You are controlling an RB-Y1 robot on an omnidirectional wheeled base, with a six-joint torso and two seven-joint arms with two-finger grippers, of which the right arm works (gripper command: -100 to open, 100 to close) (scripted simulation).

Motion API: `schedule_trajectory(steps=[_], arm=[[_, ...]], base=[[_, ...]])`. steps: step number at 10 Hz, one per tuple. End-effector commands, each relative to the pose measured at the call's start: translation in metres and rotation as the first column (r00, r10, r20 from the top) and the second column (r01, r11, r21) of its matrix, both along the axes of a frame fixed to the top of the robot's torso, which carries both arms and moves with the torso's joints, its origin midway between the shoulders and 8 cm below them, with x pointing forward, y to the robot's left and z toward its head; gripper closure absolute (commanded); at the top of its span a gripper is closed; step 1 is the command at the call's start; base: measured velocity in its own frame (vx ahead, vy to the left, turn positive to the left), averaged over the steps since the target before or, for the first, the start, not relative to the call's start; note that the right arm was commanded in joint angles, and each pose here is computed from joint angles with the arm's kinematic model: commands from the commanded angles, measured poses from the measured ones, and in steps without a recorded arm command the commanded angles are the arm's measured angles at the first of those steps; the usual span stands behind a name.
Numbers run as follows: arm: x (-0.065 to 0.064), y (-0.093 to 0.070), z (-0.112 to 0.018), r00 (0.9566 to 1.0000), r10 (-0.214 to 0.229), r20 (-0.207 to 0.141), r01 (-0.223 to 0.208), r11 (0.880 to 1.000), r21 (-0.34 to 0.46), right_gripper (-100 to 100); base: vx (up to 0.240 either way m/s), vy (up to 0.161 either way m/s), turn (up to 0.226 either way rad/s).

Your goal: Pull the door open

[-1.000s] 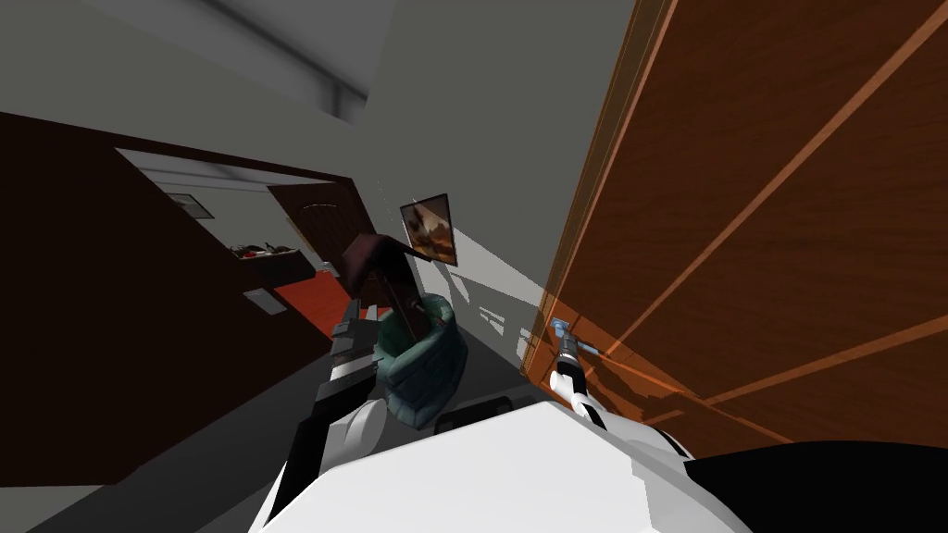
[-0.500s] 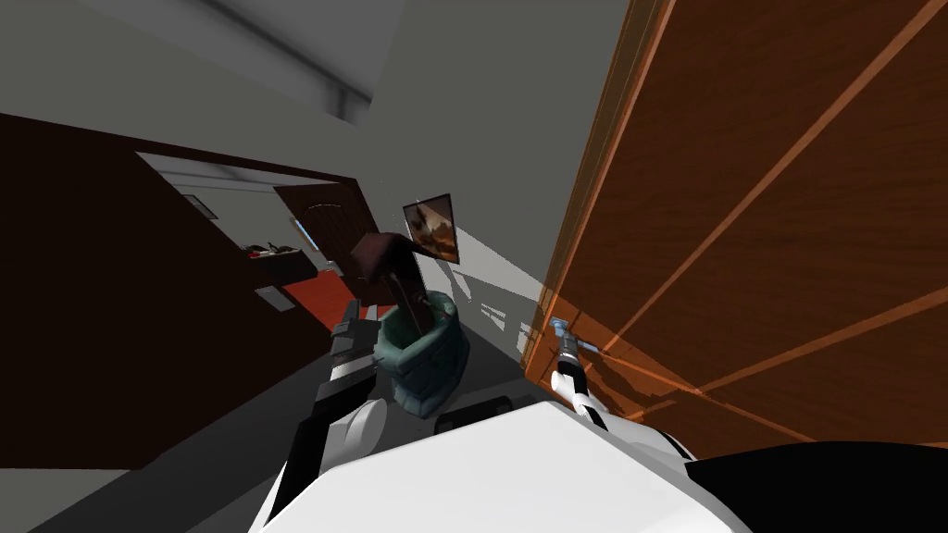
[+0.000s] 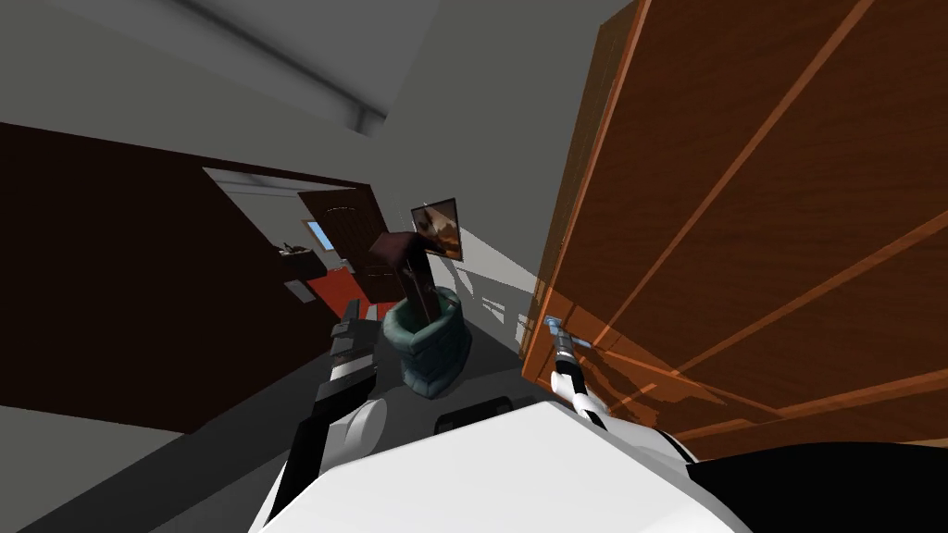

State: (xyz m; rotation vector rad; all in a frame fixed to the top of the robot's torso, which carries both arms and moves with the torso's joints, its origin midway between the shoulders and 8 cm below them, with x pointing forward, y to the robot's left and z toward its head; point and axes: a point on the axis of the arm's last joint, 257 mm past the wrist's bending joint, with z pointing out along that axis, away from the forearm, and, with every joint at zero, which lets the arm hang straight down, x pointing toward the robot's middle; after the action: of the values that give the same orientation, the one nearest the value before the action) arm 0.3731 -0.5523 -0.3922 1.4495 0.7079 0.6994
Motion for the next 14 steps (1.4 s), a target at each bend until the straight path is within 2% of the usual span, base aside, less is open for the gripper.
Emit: schedule_trajectory(steps=[1, 2, 3, 6, 7, 8, 11, 14], arm=[[0.009, 0.010, 0.000, 0.9996, 0.028, 0.007, -0.028, 1.000, 0.003, 100], [0.016, 0.017, 0.000, 0.9980, 0.062, 0.005, -0.062, 0.998, 0.005, 100], [0.018, 0.020, 0.000, 0.9973, 0.074, 0.004, -0.074, 0.997, 0.005, 100], [0.017, 0.021, -0.003, 0.9974, 0.073, 0.000, -0.073, 0.997, 0.009, 100], [0.022, 0.028, -0.004, 0.9951, 0.099, -0.003, -0.099, 0.995, 0.010, 100], [0.022, 0.028, -0.004, 0.9951, 0.099, -0.003, -0.099, 0.995, 0.010, 100], [0.036, 0.048, -0.002, 0.9858, 0.168, 0.000, -0.168, 0.986, 0.008, 100], [0.048, 0.068, -0.001, 0.9720, 0.235, 0.002, -0.235, 0.972, 0.006, 100]], base=[[-0.140, 0.008, 0.030], [-0.194, -0.020, 0.043], [-0.245, -0.058, 0.057], [-0.069, 0.003, 0.012], [-0.166, 0.034, 0.033], [-0.214, 0.009, 0.040], [-0.246, -0.016, 0.069], [-0.243, 0.000, 0.051]])
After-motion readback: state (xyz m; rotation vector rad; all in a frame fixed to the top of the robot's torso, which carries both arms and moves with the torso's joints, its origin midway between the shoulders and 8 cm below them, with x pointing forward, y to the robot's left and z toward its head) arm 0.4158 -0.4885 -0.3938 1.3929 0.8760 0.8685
